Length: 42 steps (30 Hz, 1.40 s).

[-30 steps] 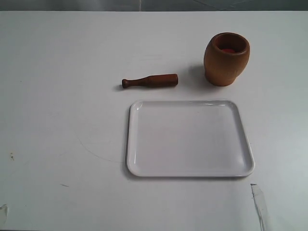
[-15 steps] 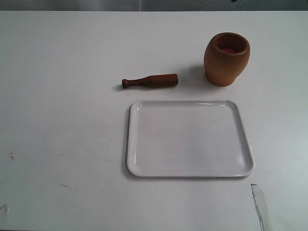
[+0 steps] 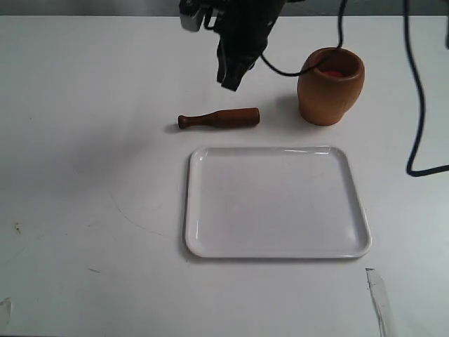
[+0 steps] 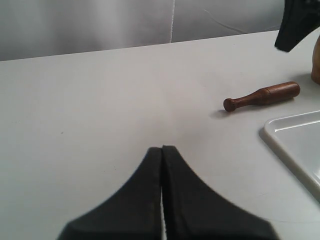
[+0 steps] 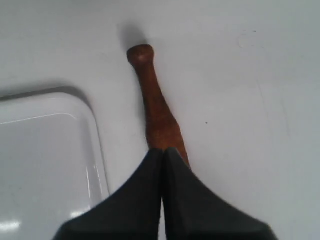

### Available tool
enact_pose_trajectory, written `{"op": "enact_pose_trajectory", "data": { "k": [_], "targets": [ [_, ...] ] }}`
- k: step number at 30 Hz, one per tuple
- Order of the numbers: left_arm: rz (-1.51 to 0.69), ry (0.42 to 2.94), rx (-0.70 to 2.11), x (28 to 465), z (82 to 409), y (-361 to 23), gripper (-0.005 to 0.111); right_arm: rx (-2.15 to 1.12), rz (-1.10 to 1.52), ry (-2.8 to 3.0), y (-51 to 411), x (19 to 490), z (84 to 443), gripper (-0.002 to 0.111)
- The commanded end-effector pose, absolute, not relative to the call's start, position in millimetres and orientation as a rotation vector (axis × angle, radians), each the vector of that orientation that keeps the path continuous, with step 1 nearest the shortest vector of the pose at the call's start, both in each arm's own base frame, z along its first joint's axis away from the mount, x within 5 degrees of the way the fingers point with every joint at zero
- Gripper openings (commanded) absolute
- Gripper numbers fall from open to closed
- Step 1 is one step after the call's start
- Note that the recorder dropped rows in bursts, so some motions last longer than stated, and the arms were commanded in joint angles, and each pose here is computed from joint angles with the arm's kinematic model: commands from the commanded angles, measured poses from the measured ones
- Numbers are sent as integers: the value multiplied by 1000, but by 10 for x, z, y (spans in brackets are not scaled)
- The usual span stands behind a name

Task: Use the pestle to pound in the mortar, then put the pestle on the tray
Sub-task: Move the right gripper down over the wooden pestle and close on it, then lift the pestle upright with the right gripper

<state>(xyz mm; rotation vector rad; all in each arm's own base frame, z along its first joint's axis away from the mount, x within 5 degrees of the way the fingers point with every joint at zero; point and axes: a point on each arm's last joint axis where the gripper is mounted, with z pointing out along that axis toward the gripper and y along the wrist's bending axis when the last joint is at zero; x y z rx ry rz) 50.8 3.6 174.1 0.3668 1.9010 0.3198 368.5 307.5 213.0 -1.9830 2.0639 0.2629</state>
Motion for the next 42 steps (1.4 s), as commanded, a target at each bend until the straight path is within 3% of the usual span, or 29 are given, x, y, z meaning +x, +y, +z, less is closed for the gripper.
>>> {"op": "enact_pose_trajectory", "data": {
  "k": [1, 6, 14, 17, 28, 37, 39, 42],
  "targets": [
    [302, 1897, 361, 509, 1742, 29, 0, -2035, 231, 2021, 3281, 3683, 1858, 0],
    [302, 1897, 361, 509, 1742, 29, 0, -2058, 202, 1967, 3461, 3615, 1702, 4],
    [302, 1897, 361, 509, 1742, 29, 0, -2021, 253, 1944, 3575, 3592, 1613, 52],
    [302, 1897, 361, 509, 1742, 29, 0, -2034, 246, 1953, 3574, 3598, 1541, 58],
    [302, 1897, 361, 509, 1742, 29, 0, -2070, 218, 1972, 3576, 3629, 1268, 57],
    [302, 1897, 361, 509, 1742, 29, 0, -2146, 119, 1972, 3525, 3664, 1060, 47],
    [302, 1897, 361, 509, 1742, 29, 0, -2149, 114, 1972, 3522, 3665, 1060, 40],
    [302, 1897, 361, 509, 1742, 29, 0, -2152, 108, 1970, 3519, 3667, 1059, 16]
  ]
}}
